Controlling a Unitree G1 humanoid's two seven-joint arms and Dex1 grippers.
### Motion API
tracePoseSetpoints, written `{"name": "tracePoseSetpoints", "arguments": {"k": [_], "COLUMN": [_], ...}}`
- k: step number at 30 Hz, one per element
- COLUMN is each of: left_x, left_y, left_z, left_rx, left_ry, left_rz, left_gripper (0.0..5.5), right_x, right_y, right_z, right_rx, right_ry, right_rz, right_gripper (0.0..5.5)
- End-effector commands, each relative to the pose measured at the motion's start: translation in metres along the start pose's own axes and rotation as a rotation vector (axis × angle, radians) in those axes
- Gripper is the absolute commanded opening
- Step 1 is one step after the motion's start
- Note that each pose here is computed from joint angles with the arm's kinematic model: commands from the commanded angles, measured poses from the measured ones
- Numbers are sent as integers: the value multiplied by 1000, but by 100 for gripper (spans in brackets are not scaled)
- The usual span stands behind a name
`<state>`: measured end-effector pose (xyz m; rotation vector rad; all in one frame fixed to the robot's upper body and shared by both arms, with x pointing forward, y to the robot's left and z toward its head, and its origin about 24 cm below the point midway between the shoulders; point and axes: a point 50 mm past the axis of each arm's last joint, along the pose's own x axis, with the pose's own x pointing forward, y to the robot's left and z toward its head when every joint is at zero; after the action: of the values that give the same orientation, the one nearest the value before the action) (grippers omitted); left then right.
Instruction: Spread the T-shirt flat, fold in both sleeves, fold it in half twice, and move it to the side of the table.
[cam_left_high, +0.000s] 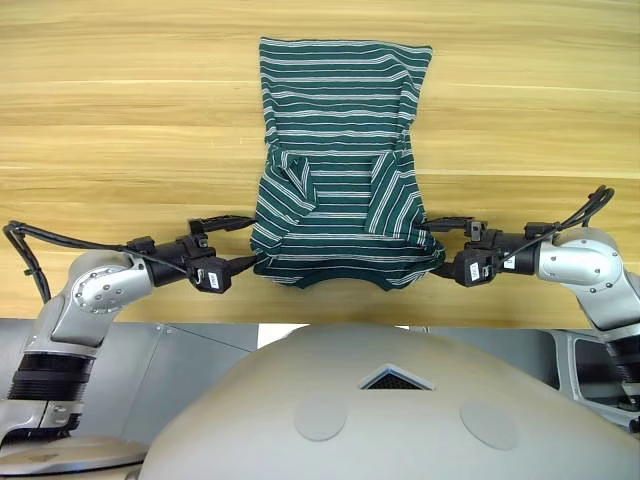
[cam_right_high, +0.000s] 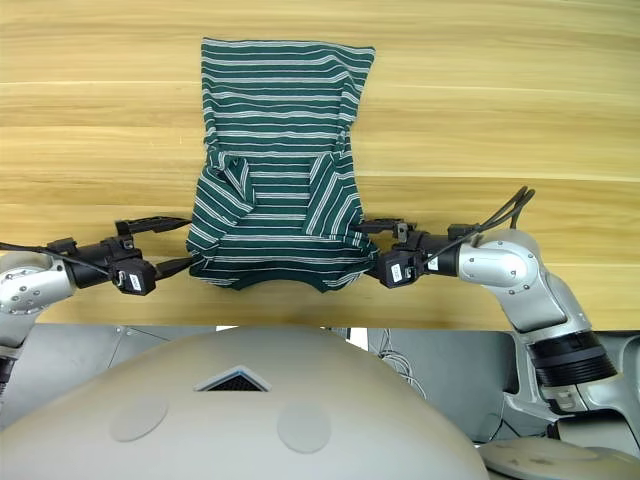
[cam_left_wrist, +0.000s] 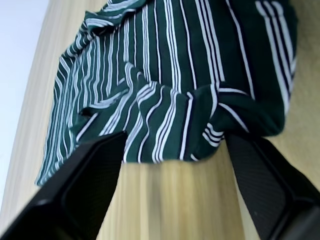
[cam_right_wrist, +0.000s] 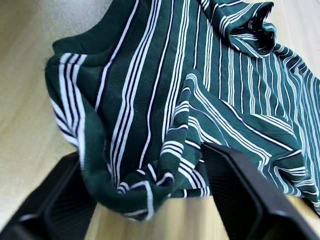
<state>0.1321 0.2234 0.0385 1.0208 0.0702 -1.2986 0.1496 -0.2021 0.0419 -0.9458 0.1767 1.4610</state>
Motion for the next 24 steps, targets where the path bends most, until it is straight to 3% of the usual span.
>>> {"name": "tracePoseSetpoints", "arguments": {"k": [1, 4, 15, 24], "left_x": [7, 9, 15, 29], "left_y": [-21, -25, -43, -51], "left_z": [-5, -7, -15, -23], "left_rx": [-30, -47, -131, -120], "left_ry": [31, 29, -5, -39], "left_rz": [-129, -154, -246, -342], "left_gripper": [353, 353, 160, 3], "right_x": [0, 1, 1, 2], "right_y": [5, 3, -1, -2], "right_z": [-10, -10, -9, -6], "right_rx": [30, 34, 17, 12], "right_ry": [71, 71, 63, 40], "right_rz": [57, 53, 39, 42], "right_gripper": [262, 200, 6, 2]}}
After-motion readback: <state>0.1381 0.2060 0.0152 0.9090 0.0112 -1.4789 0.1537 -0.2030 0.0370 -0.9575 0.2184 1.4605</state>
